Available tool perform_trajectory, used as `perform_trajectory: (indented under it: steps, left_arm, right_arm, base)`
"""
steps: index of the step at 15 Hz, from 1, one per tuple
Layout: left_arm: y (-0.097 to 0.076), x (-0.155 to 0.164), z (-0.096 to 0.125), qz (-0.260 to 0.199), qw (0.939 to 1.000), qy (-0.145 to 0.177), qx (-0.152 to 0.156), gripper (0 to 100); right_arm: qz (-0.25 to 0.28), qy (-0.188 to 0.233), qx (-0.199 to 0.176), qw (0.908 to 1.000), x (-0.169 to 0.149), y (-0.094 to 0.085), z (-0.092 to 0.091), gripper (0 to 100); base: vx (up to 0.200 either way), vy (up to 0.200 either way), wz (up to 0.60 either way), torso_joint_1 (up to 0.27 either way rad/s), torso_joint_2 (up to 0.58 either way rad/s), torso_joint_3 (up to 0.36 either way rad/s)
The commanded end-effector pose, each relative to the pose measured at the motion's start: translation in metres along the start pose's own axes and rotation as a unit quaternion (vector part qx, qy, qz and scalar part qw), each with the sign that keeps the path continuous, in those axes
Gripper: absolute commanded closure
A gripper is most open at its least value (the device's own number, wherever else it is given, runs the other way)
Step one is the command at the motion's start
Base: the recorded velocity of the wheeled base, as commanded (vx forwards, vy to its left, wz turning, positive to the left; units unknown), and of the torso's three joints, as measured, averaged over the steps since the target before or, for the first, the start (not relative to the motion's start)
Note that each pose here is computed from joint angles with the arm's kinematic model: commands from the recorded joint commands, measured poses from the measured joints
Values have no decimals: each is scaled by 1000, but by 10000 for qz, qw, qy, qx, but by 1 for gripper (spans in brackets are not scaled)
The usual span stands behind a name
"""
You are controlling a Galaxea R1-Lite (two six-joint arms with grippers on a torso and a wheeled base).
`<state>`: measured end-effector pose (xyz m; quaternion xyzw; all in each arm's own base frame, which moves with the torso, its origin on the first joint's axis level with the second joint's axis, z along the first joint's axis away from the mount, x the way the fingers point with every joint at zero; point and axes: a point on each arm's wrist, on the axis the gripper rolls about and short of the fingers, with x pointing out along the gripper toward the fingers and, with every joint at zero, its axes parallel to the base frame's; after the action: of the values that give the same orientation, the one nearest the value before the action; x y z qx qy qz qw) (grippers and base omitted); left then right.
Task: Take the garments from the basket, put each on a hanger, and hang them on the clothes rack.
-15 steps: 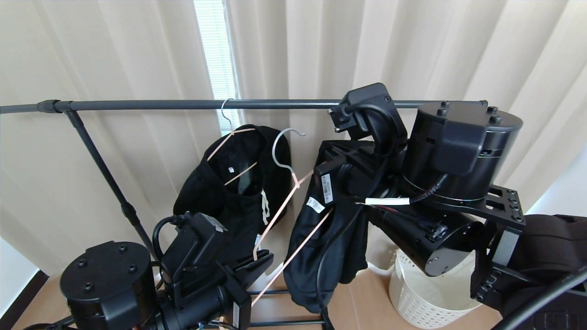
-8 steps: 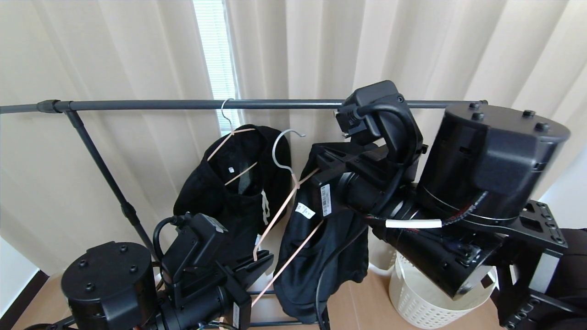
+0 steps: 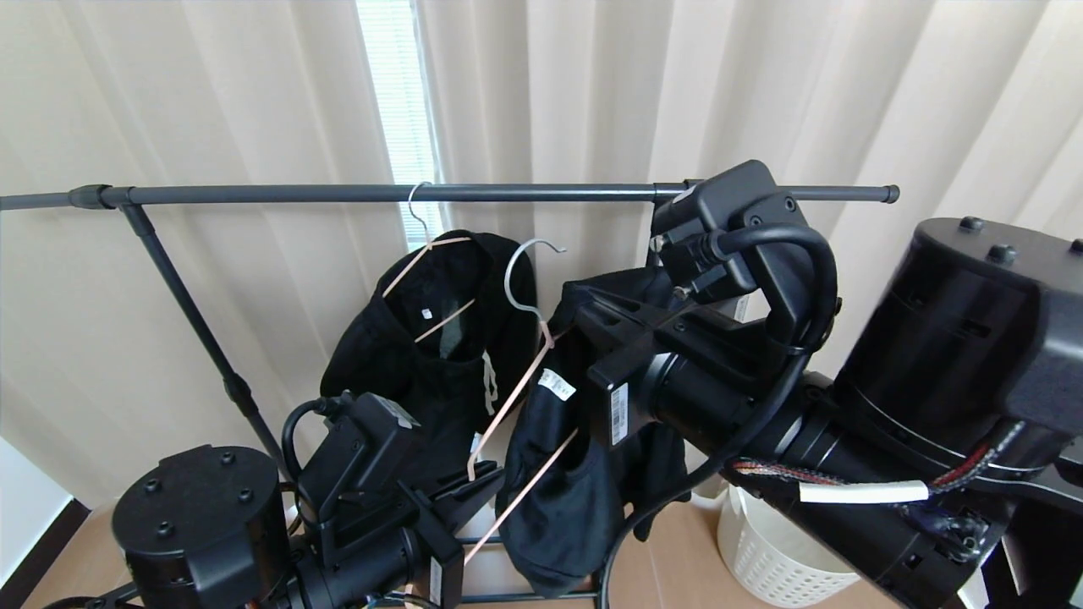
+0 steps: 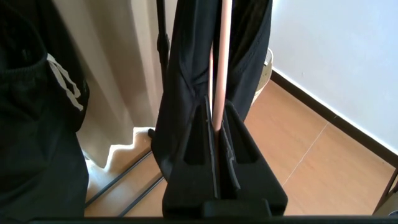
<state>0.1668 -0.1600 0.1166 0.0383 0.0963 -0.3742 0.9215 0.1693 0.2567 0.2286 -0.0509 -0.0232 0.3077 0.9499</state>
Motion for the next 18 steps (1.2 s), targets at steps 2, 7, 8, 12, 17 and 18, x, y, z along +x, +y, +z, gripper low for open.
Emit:
perform_trajectory:
  steps: [2,7,8,12,17,18]
  left_arm:
    - [0,0,0,-1,10000,5,0,100]
    - [0,0,1,-1,10000,-72,1,100]
    - [0,0,1,-1,10000,-80,1,100]
    - [0,-1,0,0,10000,-80,8,100]
    - [0,-2,1,-8,10000,-95,18,100]
    - [0,-2,1,-8,10000,-95,16,100]
  right_arm:
    - [118,-50,-10,9999,-5,-1,0,100]
    - [-91,-212,-170,9996,2,-8,2,100]
    - [-123,-215,-176,9995,3,-10,3,100]
    - [-264,-175,-189,9993,12,-16,0,100]
    - [-336,-136,-202,9991,15,-19,-3,0]
    - [-368,-139,-216,9990,16,-21,-3,0]
  base:
    - [0,0,0,0,0,0]
    - [0,0,0,0,0,0]
    - [0,0,0,0,0,0]
    - [0,0,0,0,0,0]
    - [0,0,0,0,0,0]
    - [0,0,0,0,0,0]
